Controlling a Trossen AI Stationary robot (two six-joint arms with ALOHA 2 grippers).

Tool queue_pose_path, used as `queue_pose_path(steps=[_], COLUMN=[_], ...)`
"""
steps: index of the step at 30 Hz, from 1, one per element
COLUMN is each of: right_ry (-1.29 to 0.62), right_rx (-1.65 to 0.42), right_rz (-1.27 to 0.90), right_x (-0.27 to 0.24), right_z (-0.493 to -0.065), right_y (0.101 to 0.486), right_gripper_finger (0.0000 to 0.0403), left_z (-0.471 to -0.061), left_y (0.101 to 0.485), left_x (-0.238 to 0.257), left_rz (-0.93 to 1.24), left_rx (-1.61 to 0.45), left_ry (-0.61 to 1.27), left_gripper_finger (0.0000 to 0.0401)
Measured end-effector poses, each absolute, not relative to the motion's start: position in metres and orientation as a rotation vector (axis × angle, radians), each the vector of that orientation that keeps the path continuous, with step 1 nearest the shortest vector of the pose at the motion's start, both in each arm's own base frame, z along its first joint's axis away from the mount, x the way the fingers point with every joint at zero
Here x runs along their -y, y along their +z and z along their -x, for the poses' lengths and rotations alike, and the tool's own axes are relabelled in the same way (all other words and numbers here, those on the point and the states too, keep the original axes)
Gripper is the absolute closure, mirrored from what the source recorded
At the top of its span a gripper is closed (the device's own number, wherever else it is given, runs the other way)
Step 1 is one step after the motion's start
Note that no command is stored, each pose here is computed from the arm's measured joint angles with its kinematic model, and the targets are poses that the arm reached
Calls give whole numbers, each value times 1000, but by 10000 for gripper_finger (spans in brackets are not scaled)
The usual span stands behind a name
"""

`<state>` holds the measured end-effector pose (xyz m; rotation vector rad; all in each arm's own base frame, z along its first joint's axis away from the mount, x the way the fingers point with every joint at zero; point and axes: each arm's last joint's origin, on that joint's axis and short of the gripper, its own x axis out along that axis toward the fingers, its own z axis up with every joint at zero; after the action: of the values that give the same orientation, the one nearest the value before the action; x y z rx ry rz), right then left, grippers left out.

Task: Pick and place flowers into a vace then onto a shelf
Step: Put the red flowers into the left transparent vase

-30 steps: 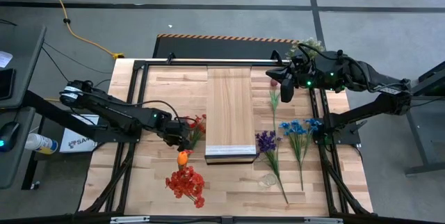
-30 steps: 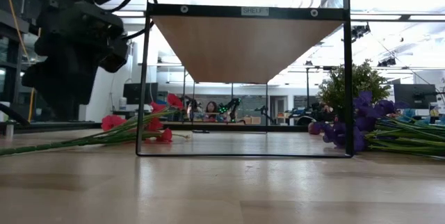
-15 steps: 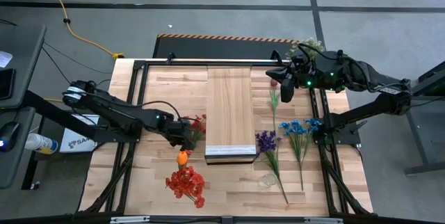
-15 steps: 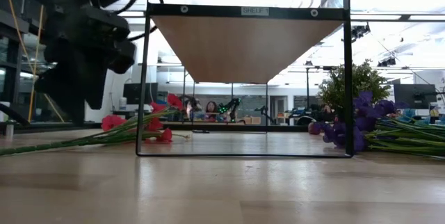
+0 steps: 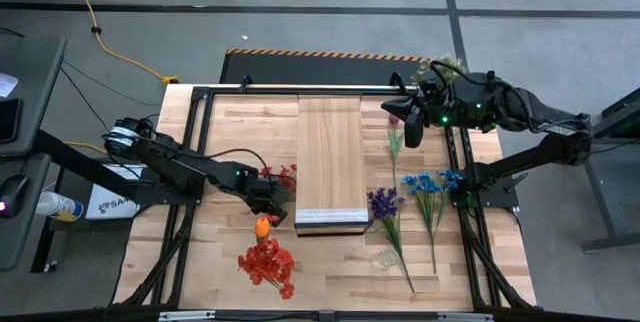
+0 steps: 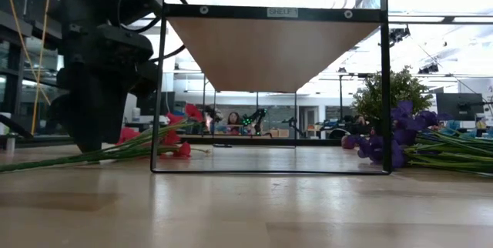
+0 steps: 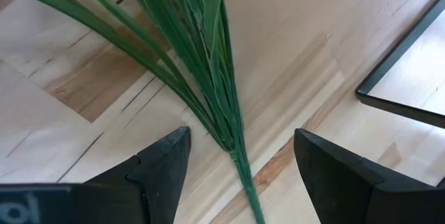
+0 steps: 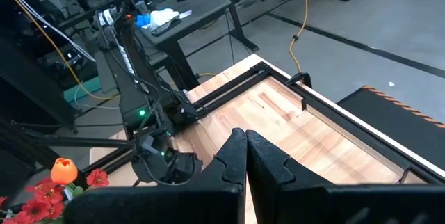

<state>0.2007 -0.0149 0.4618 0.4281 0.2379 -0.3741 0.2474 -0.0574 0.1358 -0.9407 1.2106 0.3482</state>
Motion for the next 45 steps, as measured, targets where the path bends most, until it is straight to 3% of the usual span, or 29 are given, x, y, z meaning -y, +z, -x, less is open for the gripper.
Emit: queue_pose_path(steps=[39, 45], right_ry=[-367, -369], right_rx=[-193, -193], right_rz=[-434, -433], right_x=[15, 15], right_z=[-202, -202], right_y=[466, 466], right_gripper_finger=[402, 402], left_z=[-234, -230], left_y=[130, 129], left_x=[51, 49], left_rz=[847, 823], left_rx=[-1262, -1283], left_ry=[568, 603], left_gripper_finger=[108, 142])
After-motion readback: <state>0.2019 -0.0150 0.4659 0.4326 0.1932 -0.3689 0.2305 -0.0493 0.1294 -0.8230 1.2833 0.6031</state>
